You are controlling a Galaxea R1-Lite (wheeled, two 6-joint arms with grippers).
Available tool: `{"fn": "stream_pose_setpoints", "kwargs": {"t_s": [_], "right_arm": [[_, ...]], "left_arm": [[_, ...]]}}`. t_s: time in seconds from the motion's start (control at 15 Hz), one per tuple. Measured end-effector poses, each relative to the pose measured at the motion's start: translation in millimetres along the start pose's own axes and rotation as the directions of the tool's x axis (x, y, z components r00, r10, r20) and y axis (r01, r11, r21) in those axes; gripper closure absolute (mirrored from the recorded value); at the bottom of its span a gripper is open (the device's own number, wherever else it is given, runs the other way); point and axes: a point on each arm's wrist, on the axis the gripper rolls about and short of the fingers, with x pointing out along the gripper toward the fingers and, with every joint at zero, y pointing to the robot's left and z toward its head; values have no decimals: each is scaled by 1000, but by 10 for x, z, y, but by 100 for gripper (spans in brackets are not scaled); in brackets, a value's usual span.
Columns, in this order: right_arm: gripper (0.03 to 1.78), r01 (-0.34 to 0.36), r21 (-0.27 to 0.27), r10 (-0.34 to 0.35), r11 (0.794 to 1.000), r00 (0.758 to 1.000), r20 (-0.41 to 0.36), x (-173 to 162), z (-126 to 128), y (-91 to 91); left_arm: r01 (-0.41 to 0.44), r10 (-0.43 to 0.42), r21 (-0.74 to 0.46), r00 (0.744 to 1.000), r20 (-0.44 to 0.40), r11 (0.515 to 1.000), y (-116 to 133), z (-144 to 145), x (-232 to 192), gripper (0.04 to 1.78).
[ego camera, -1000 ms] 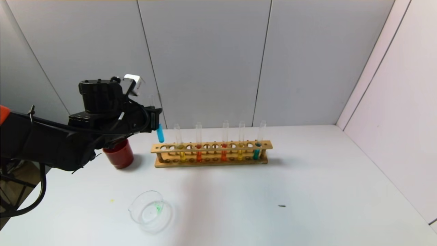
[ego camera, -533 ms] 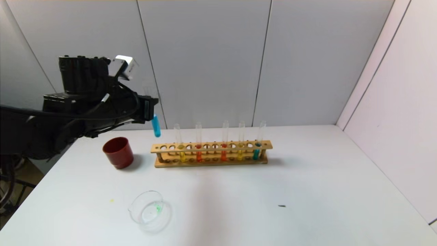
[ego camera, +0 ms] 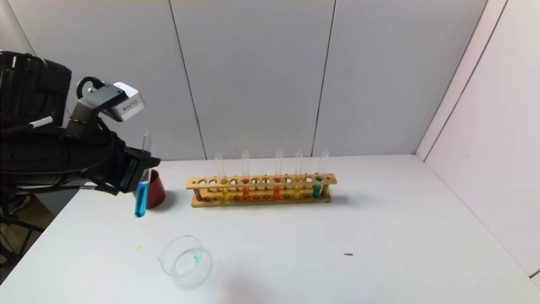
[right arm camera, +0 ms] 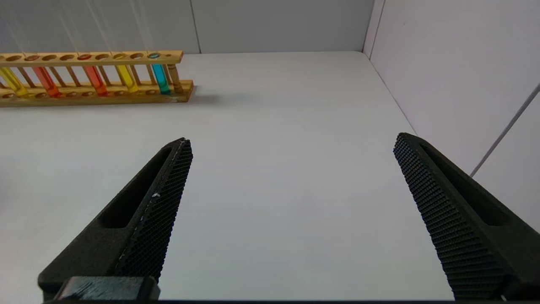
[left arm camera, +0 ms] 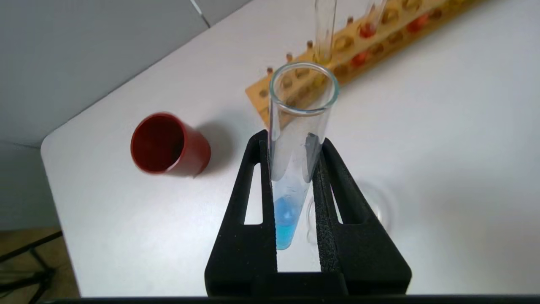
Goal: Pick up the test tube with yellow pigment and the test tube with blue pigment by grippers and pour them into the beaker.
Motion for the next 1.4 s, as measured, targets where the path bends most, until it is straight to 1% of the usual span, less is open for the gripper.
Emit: {"fn": "stream_pose_setpoints", "kwargs": {"t_s": [0.13,0.2,0.47,0.67,0.87,1.0,1.2,1.4], "right_arm": [[7,1,0,-1,1000,1000,0,0,0,0],[7,1,0,-1,1000,1000,0,0,0,0],[7,1,0,-1,1000,1000,0,0,0,0],[7,0,0,0,1000,1000,0,0,0,0],[7,1,0,-1,1000,1000,0,0,0,0],[7,1,0,-1,1000,1000,0,0,0,0],[7,1,0,-1,1000,1000,0,0,0,0],[7,1,0,-1,1000,1000,0,0,0,0]], "left_arm": [[-39,41,23,996,-78,999,-11,-92,-121,151],[-39,44,41,993,-112,998,-20,-138,-161,151],[-65,90,105,963,-252,992,-64,-325,-119,151],[-61,115,161,927,-357,985,-128,-453,28,151],[-36,120,201,898,-423,979,-216,-512,198,151],[-2,116,237,875,-470,971,-319,-568,303,151],[31,131,280,831,-540,960,-420,-652,456,151],[61,131,289,792,-597,955,-475,-738,634,151]]}}
